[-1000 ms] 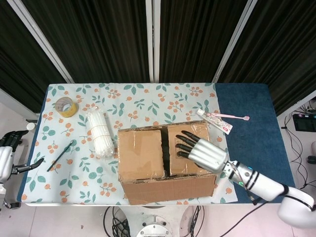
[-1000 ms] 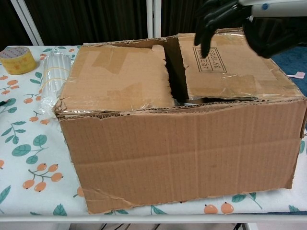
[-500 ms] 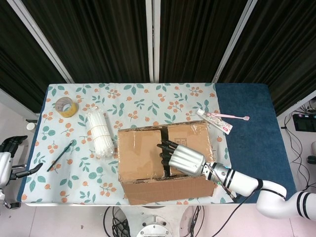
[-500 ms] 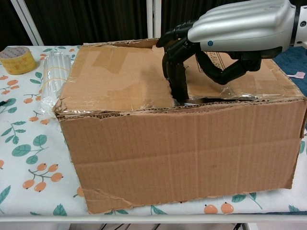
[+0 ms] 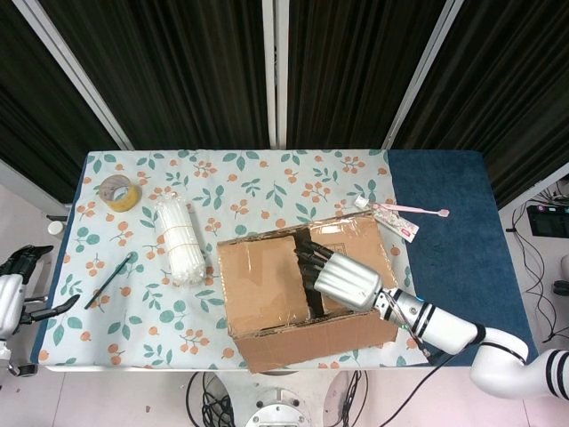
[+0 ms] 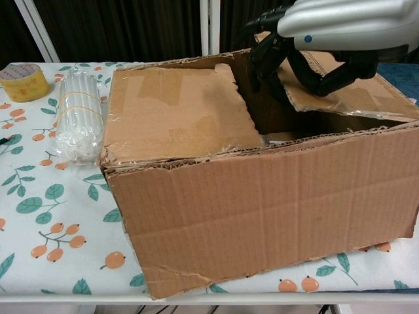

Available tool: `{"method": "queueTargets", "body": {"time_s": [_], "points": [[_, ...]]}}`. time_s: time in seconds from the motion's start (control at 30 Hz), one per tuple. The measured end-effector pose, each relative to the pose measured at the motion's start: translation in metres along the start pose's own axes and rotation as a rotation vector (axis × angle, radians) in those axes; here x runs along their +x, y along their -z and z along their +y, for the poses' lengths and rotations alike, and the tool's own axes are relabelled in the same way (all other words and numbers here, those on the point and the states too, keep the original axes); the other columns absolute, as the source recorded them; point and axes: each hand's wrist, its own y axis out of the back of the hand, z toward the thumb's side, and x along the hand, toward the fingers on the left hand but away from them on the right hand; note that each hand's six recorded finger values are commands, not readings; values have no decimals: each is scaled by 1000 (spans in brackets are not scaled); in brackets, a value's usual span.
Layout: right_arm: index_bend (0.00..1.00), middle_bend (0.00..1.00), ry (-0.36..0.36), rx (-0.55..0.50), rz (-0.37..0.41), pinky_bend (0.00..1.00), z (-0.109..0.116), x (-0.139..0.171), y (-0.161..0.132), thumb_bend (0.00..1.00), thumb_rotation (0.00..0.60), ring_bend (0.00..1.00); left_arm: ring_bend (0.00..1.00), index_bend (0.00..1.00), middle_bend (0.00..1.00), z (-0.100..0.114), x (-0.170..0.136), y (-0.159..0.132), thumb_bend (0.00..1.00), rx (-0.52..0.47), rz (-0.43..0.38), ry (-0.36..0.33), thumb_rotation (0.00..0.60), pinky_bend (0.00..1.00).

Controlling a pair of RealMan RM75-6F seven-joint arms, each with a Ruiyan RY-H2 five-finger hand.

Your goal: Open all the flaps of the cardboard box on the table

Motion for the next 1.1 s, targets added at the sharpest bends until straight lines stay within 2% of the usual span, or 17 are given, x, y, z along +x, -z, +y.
{"method": "queueTargets", "body": {"time_s": [0.33, 0.7, 0.87, 1.1], "points": [[624, 314, 71, 30, -102, 0, 29, 36, 27, 1000, 600, 0, 104, 153, 150, -3, 3, -3, 113, -7, -8, 19, 344, 209], [603, 298, 182, -68, -177, 0, 56, 93, 53, 1000, 600, 0, 104, 153, 149, -12, 11, -14, 116, 1, -21, 57, 344, 209], [601, 299, 225, -100, -210, 0, 58, 126, 68, 995, 600, 0, 104, 153, 150, -17, 17, -25, 117, 12, -33, 77, 347, 209], [596, 310, 249, -131, -259, 0, 53, 165, 89, 977, 600, 0, 104, 153, 150, -22, 24, -43, 118, 16, -53, 102, 344, 209]]}}
